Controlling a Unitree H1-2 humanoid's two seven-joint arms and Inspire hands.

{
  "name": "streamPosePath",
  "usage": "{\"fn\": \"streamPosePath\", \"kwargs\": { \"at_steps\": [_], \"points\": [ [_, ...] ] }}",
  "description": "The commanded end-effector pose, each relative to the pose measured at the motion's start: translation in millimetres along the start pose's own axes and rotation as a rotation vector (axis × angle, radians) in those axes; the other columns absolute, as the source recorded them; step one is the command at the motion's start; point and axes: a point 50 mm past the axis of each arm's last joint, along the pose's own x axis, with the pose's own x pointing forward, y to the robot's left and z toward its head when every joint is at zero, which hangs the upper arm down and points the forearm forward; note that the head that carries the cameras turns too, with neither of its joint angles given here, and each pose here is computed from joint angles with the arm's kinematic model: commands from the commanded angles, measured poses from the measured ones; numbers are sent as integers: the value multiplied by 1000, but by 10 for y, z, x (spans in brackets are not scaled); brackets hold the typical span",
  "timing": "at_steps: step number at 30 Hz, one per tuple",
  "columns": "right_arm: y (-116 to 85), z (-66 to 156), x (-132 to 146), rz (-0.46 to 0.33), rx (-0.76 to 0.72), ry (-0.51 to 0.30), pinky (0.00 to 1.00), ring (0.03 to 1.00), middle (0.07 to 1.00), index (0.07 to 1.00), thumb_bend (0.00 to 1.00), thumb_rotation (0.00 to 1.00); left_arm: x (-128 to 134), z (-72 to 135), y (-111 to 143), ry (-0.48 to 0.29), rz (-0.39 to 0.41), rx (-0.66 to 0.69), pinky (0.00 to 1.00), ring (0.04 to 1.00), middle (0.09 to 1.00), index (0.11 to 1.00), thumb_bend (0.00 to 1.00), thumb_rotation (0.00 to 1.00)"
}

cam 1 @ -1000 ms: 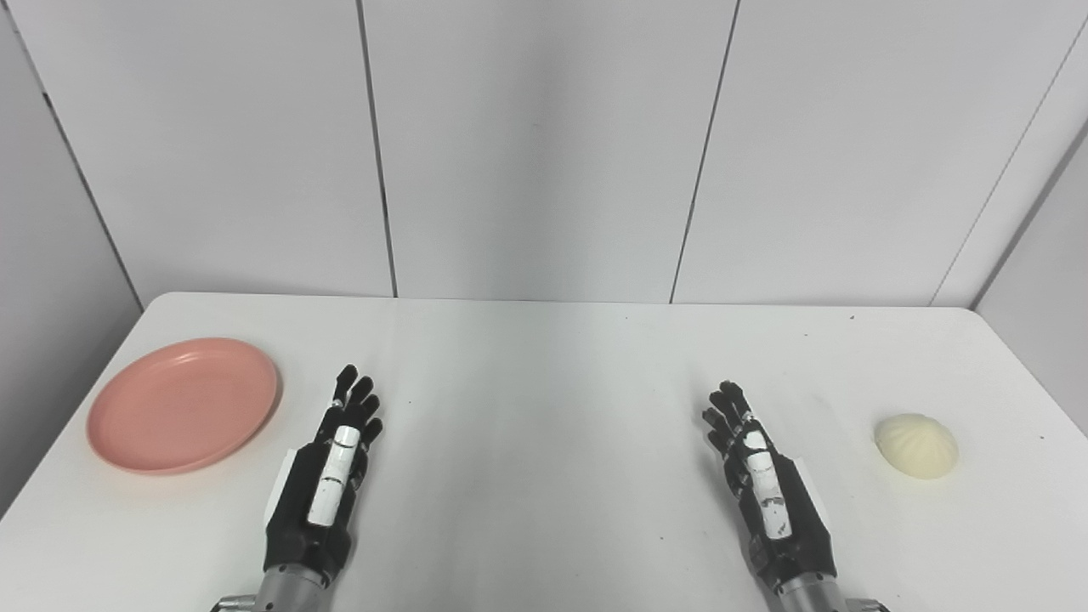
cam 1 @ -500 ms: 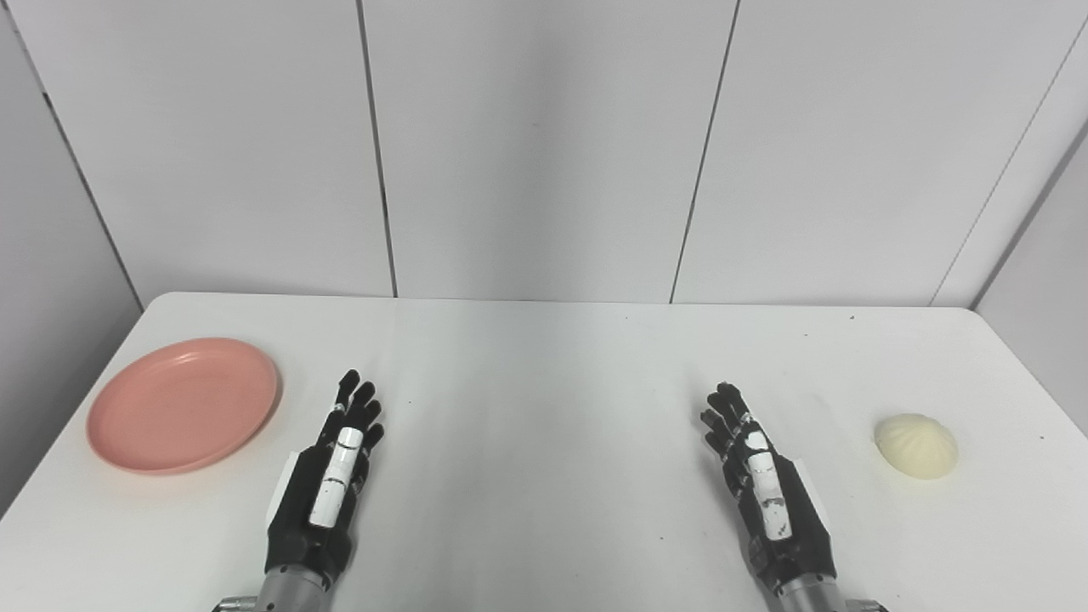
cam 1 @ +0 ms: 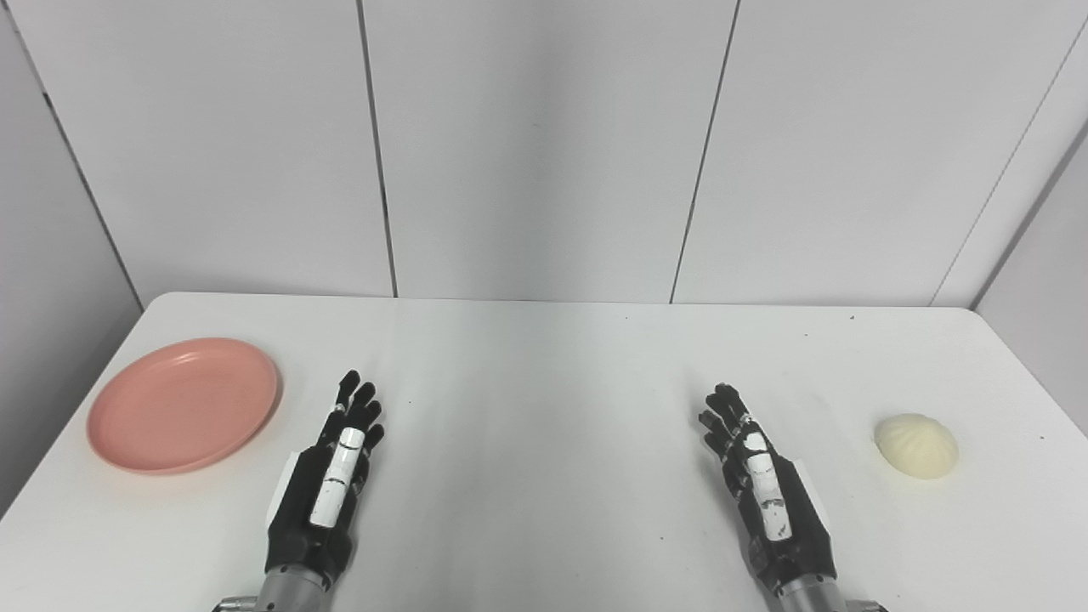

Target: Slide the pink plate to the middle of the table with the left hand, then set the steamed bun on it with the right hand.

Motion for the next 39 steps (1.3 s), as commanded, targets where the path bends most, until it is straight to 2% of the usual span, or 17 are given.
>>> {"fn": "streamPosePath", "kwargs": {
  "at_steps": [1, 6, 17, 23, 39],
  "points": [
    [-73, 22, -12, 6, 0, -18, 990, 940, 945, 938, 864, 940, 79, 134, -70, -77, -16, 20, 1000, 1000, 1000, 1000, 682, 811],
    [-196, -15, -21, 4, 2, -13, 988, 941, 945, 938, 849, 949, 101, 69, -171, -72, -20, 37, 1000, 1000, 1000, 1000, 645, 833],
    [-446, -102, -28, 2, 2, -4, 1000, 951, 959, 947, 814, 988, 145, -68, -401, -78, -28, 34, 1000, 1000, 1000, 1000, 640, 822],
    [-460, -125, -35, -2, 13, 2, 1000, 950, 957, 948, 780, 1000, 150, -122, -412, -84, -28, 49, 1000, 1000, 1000, 1000, 635, 844],
    [-383, -176, -43, 0, 17, 10, 1000, 951, 958, 957, 775, 1000, 145, -206, -335, -92, -24, 44, 1000, 1000, 1000, 1000, 619, 850]
  ]
}}
